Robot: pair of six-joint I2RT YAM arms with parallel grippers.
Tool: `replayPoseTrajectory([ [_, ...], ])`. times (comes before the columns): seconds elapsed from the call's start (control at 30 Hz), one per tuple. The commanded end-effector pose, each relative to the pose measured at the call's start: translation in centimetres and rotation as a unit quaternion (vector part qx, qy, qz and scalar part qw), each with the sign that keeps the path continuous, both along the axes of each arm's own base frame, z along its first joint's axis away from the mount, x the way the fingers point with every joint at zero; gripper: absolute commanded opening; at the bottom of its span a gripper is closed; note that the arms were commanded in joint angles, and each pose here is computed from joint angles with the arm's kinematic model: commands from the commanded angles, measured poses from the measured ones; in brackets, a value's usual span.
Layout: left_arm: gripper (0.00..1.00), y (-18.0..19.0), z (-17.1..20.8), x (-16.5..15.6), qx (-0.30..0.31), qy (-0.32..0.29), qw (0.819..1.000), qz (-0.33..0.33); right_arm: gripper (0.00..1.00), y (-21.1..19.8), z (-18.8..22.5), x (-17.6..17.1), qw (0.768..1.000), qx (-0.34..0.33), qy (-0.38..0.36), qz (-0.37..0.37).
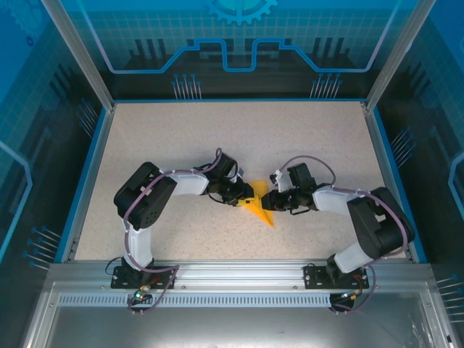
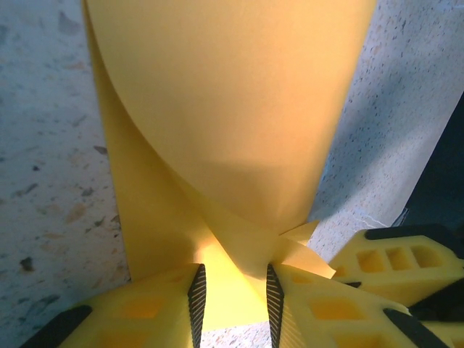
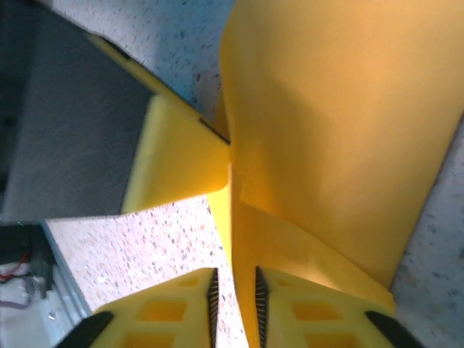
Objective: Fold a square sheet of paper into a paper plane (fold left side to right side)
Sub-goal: Fourth fold the wing at the center of the table.
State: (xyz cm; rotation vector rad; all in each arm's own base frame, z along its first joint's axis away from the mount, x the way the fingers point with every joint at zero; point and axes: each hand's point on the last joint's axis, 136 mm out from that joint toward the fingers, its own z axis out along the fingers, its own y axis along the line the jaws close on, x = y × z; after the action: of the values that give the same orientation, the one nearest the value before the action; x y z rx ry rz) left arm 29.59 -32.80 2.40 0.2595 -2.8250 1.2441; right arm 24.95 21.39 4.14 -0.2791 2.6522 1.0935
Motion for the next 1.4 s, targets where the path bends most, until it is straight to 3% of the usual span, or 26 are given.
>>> replayPoseTrajectory([
  [0.0,0.32,0.3,-1.6,-0.3,0.025,0.013,1.0,0.002,0.29,-1.1,1.0,-0.8,0.997,-0.063,-0.03,0.011],
  [0.2,0.31,0.4,-1.6,-0.3,0.027,0.012,1.0,0.002,0.36,-2.8,0.6,-3.1,0.978,-0.196,-0.058,0.045],
  [0.37,0.32,0.4,-1.4,-0.3,0.026,0.011,1.0,0.002,0.36,-2.7,0.2,-4.1,0.963,-0.255,-0.068,0.059],
  [0.83,0.32,0.3,-1.1,-0.1,0.025,0.007,1.0,0.001,0.27,-1.7,-1.1,-5.2,0.943,-0.313,-0.064,0.095],
  [1.37,0.32,0.3,-1.1,-0.1,0.026,0.006,1.0,0.0,0.19,-1.9,-1.8,-6.2,0.937,-0.33,-0.051,0.106],
])
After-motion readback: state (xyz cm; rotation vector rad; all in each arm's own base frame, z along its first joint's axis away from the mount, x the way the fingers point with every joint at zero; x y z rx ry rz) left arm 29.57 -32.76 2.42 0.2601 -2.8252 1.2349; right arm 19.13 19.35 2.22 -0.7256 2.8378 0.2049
